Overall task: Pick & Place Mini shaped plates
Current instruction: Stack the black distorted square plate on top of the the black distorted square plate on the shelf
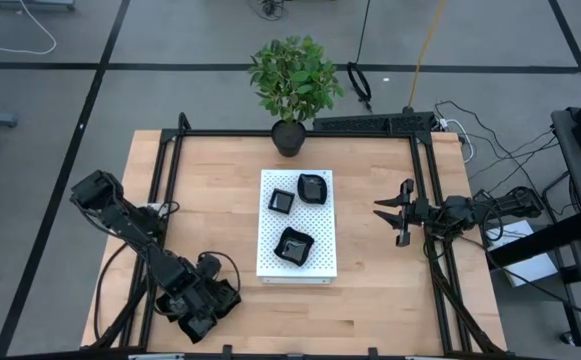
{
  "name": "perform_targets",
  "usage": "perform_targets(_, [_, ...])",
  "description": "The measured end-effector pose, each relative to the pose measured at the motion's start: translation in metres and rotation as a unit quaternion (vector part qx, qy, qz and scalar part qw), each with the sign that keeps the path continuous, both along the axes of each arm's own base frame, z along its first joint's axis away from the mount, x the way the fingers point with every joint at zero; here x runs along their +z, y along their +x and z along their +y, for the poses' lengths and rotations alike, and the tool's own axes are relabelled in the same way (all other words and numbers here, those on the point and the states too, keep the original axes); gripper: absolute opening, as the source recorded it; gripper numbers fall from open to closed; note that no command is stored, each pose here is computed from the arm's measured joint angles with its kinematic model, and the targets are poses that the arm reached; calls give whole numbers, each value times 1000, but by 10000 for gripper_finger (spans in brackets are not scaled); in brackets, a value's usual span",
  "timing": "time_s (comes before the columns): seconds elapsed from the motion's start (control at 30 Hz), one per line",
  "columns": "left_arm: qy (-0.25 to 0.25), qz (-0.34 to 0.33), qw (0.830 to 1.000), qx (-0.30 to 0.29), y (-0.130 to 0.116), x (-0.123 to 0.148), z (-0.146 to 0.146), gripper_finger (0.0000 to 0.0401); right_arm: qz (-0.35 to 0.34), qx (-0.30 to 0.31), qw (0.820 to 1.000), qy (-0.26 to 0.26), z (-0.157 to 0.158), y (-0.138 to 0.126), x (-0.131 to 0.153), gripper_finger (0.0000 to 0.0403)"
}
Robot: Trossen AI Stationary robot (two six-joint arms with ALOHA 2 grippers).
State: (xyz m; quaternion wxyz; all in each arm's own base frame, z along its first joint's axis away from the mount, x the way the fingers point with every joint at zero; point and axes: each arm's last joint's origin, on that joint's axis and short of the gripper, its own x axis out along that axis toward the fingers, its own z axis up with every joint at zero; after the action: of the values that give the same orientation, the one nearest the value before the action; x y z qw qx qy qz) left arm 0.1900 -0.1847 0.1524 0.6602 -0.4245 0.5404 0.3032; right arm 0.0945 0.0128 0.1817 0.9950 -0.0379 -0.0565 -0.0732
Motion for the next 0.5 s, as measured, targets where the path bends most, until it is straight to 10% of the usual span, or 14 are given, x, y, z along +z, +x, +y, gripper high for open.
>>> perform_targets(0.17, [8,-8,1000,-19,0,2,1,12,0,0,1000,0,0,0,0,102])
perform_targets(0.5, [31,-121,992,-23,-9,49,16,4,0,0,1000,0,0,0,0,102])
